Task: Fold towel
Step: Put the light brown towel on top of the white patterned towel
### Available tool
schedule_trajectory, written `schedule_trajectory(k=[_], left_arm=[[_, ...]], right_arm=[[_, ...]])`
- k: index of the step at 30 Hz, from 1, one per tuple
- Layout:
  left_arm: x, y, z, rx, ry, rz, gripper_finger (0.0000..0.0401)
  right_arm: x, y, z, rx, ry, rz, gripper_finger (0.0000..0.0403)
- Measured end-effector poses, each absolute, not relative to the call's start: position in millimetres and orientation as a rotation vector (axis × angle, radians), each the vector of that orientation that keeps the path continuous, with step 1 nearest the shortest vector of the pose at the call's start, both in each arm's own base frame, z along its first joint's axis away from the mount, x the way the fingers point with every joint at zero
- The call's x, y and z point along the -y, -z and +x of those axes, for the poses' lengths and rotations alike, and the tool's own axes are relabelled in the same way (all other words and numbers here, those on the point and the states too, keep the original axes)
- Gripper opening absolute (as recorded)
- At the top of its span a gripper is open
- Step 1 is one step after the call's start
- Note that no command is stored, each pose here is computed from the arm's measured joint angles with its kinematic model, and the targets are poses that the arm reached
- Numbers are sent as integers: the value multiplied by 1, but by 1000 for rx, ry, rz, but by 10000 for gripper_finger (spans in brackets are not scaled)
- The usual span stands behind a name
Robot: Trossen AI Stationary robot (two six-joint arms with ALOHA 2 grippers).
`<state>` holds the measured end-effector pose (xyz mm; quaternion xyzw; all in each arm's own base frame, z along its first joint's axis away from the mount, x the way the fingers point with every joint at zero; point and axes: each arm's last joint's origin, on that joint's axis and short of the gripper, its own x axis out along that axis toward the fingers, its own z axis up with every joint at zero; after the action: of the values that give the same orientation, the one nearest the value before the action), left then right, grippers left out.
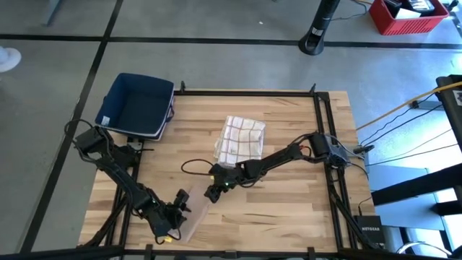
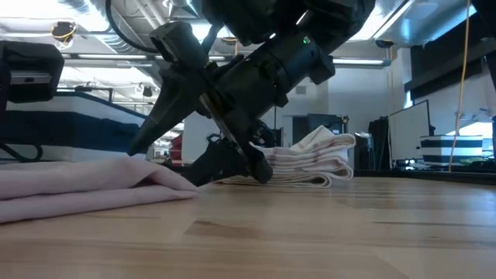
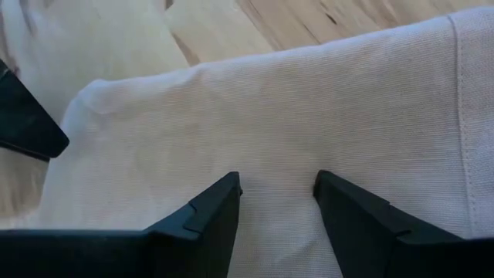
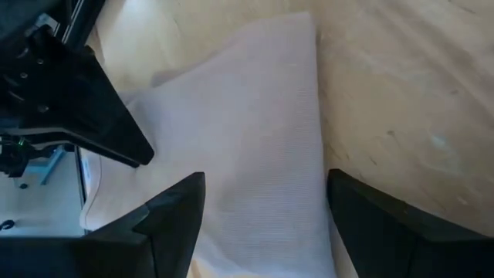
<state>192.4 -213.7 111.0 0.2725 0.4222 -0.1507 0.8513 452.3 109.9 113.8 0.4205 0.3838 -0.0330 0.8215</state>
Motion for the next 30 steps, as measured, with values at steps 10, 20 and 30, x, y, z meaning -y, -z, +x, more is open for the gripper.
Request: schedule_trajectory(k=[10,20,30], left_arm=[[213,-111,194,-858,278,589,170],[212,-112,195,-857,256,570,170],[214,-145,192,-825,280,538,170]], right_arm=[[-113,-102,458,-824,45,949,219],[-119,-107,471,-825,-14,855,80],[-128,-161,458,-972,26,551,27]])
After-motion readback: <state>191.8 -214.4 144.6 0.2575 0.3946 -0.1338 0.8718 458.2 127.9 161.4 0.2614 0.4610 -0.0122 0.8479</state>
